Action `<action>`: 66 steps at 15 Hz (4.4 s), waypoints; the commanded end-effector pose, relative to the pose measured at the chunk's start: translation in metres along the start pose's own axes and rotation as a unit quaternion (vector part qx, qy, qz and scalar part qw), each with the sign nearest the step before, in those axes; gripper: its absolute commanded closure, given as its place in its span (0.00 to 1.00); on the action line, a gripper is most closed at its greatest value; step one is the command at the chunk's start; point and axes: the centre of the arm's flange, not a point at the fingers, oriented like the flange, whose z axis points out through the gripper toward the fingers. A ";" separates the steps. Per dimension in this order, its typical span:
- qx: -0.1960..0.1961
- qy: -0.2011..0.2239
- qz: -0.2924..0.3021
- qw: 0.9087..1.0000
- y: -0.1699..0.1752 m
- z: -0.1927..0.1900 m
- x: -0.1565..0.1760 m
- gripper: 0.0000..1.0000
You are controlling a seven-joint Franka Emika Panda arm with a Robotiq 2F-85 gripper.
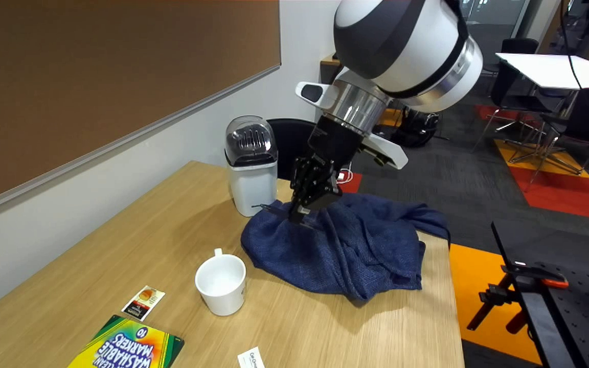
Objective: Put the pen into the mug.
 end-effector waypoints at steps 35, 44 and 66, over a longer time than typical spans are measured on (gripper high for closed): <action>0.006 0.380 -0.178 0.908 0.031 0.036 0.029 0.97; 0.012 0.403 -0.116 0.908 0.034 0.067 0.033 0.97; -0.006 0.382 -0.042 0.923 0.036 0.133 -0.028 0.97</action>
